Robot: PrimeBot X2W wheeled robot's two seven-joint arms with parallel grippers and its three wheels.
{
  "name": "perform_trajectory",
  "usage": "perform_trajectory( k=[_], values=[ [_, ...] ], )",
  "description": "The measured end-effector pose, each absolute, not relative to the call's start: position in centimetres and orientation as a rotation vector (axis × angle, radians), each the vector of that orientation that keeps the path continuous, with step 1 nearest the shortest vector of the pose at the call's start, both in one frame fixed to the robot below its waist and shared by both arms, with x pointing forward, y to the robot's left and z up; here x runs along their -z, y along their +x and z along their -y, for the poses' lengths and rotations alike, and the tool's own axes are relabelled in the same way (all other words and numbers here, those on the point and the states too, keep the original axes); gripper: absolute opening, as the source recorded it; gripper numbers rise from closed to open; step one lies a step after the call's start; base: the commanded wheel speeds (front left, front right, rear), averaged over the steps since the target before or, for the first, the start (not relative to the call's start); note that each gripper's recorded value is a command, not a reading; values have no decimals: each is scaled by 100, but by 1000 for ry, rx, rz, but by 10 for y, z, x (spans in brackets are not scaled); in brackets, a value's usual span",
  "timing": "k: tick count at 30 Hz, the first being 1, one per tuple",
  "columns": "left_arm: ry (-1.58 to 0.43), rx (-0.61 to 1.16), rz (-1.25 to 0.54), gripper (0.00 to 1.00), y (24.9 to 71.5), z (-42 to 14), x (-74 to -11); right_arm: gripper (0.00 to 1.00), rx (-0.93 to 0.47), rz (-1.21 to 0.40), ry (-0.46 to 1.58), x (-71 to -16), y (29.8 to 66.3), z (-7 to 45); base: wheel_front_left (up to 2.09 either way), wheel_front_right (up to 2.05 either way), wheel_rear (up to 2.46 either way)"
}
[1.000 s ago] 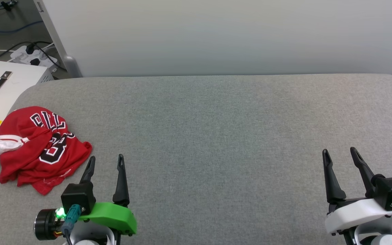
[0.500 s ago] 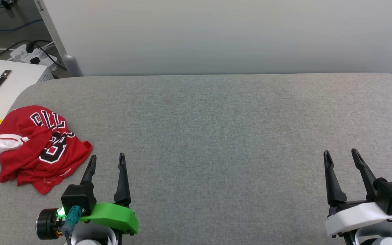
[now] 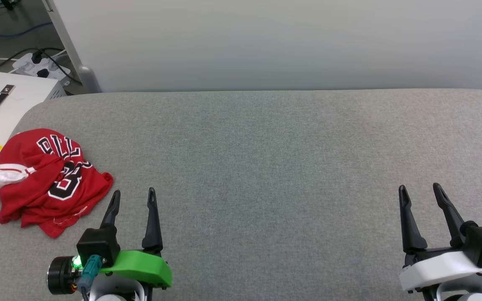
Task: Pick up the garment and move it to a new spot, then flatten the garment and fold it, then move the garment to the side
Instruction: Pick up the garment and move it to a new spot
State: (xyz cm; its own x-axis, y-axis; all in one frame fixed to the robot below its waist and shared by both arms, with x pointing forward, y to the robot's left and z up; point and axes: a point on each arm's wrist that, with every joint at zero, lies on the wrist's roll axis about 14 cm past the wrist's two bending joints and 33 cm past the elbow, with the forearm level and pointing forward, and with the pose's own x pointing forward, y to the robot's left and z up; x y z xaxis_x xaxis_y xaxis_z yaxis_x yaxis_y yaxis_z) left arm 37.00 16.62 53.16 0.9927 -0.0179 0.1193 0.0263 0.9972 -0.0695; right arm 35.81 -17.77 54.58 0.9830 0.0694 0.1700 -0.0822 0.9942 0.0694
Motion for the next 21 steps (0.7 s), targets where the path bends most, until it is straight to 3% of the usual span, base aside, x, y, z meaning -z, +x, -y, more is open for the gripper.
perform_trajectory(
  k=[21],
  values=[
    [-94, -12, 136, 100, 367, -174, -529, 100, -95, 184, 81, -543, 358, 172, 0, 0, 0]
  ],
)
